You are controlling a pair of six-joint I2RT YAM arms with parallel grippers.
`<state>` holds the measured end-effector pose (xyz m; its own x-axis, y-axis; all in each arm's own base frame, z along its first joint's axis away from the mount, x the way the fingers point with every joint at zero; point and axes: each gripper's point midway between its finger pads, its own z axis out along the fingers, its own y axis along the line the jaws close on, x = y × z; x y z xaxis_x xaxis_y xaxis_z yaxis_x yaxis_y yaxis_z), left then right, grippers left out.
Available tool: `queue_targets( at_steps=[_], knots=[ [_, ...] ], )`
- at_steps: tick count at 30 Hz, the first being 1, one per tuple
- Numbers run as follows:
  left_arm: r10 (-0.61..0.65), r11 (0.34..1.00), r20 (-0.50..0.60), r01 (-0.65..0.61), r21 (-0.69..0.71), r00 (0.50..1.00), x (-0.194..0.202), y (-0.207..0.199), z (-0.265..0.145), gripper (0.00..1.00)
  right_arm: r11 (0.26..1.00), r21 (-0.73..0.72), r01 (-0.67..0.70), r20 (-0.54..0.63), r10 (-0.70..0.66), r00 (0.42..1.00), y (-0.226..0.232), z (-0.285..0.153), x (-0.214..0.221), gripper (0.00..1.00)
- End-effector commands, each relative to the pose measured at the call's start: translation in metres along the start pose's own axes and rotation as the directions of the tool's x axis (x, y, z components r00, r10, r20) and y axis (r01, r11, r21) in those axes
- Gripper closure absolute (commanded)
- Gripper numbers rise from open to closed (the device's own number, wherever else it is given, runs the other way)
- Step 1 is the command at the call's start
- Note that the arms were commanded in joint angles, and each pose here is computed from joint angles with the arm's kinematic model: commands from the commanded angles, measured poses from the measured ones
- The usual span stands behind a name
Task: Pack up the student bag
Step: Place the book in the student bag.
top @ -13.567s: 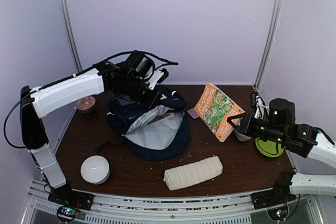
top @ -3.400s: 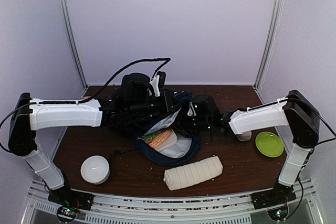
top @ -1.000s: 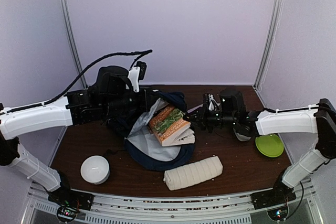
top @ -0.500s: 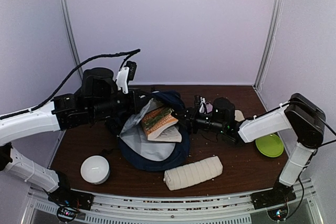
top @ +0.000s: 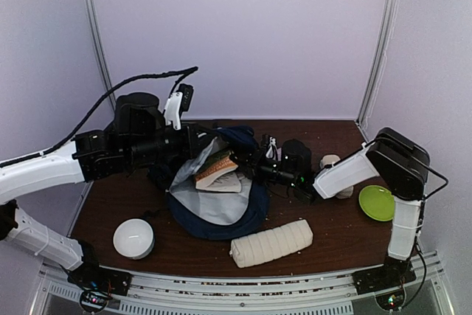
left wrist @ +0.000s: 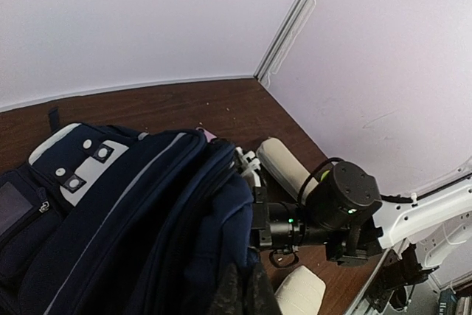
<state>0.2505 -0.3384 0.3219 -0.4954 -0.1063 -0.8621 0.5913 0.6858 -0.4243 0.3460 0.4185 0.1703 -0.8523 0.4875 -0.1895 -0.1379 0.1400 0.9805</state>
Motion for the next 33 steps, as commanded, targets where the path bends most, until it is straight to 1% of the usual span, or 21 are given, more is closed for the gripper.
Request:
queue_targets(
  at_steps=[1, 5, 10, 15, 18, 25, 26, 29, 30, 33],
  knots=[
    [-0.081, 0.976, 0.246, 0.027, 0.215, 0.966, -0.083, -0.054, -0.026, 1.0, 0.998, -0.065, 0.025, 0.041, -0.023, 0.999, 0.019, 0.02, -0.007, 1.0],
    [-0.091, 0.97, 0.243, 0.03, 0.241, 0.966, -0.083, -0.059, -0.022, 1.0, 0.999, -0.035, 0.012, 0.017, -0.011, 1.0, 0.006, 0.039, 0.001, 1.0],
    [-0.097, 0.963, 0.233, 0.033, 0.267, 0.968, -0.081, -0.064, -0.013, 1.0, 1.0, 0.018, -0.004, -0.051, 0.005, 0.999, -0.015, 0.059, 0.023, 1.0],
    [-0.092, 0.962, 0.221, 0.029, 0.273, 0.971, -0.076, -0.066, -0.003, 1.0, 1.0, 0.002, -0.029, -0.135, 0.029, 0.99, -0.012, 0.077, 0.048, 1.0],
    [-0.09, 0.962, 0.209, 0.031, 0.27, 0.974, -0.071, -0.064, 0.002, 1.0, 0.999, 0.02, -0.033, -0.192, 0.036, 0.981, -0.014, 0.087, 0.062, 1.0],
    [-0.09, 0.963, 0.208, 0.032, 0.267, 0.974, -0.063, -0.059, 0.002, 1.0, 0.99, 0.142, -0.005, -0.274, 0.044, 0.961, -0.037, 0.089, 0.077, 1.0],
    [-0.09, 0.964, 0.209, 0.033, 0.263, 0.974, -0.062, -0.058, 0.001, 1.0, 0.988, 0.154, 0.002, -0.283, 0.042, 0.958, -0.038, 0.088, 0.078, 0.99],
    [-0.089, 0.97, 0.206, 0.038, 0.24, 0.975, -0.055, -0.05, 0.002, 1.0, 0.986, 0.163, 0.025, -0.297, 0.025, 0.955, -0.036, 0.08, 0.077, 0.72],
    [-0.089, 0.972, 0.205, 0.041, 0.23, 0.975, -0.053, -0.047, 0.002, 1.0, 0.986, 0.163, 0.035, -0.291, 0.014, 0.957, -0.031, 0.076, 0.074, 0.65],
    [-0.091, 0.977, 0.198, 0.049, 0.207, 0.976, -0.044, -0.038, 0.004, 1.0, 0.982, 0.177, 0.063, -0.269, -0.013, 0.963, -0.025, 0.062, 0.064, 0.54]
  ],
)
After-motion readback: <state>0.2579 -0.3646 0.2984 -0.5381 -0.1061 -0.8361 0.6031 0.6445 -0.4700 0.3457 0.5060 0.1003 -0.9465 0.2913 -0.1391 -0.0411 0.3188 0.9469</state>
